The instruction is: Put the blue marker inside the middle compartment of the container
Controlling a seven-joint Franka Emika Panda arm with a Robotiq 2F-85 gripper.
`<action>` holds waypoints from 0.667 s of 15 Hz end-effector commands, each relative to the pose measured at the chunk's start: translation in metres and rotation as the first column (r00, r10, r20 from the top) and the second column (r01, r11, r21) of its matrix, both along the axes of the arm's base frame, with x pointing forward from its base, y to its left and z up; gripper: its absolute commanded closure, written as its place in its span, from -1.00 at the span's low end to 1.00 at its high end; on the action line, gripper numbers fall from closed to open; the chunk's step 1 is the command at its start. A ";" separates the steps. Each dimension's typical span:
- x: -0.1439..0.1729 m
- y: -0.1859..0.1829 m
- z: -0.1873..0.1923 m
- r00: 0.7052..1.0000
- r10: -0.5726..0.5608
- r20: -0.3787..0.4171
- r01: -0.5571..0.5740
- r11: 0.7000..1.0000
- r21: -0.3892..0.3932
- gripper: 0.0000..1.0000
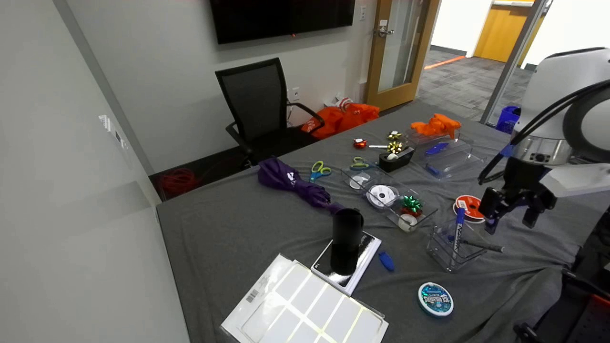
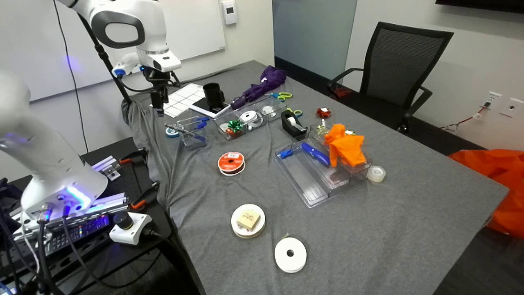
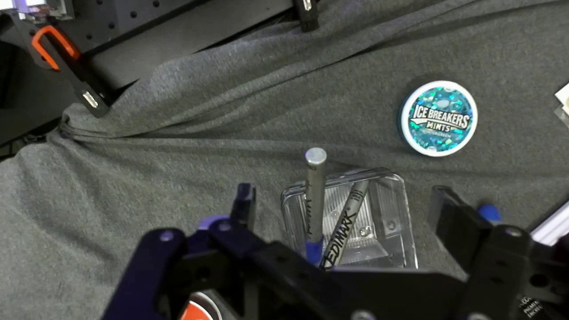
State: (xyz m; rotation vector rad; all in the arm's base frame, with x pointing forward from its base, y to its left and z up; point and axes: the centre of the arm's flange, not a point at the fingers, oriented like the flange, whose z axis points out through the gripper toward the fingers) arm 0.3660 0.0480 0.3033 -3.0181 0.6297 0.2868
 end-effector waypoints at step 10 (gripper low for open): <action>0.005 0.005 -0.062 0.983 0.177 0.055 -0.176 0.984 -0.012 -1.00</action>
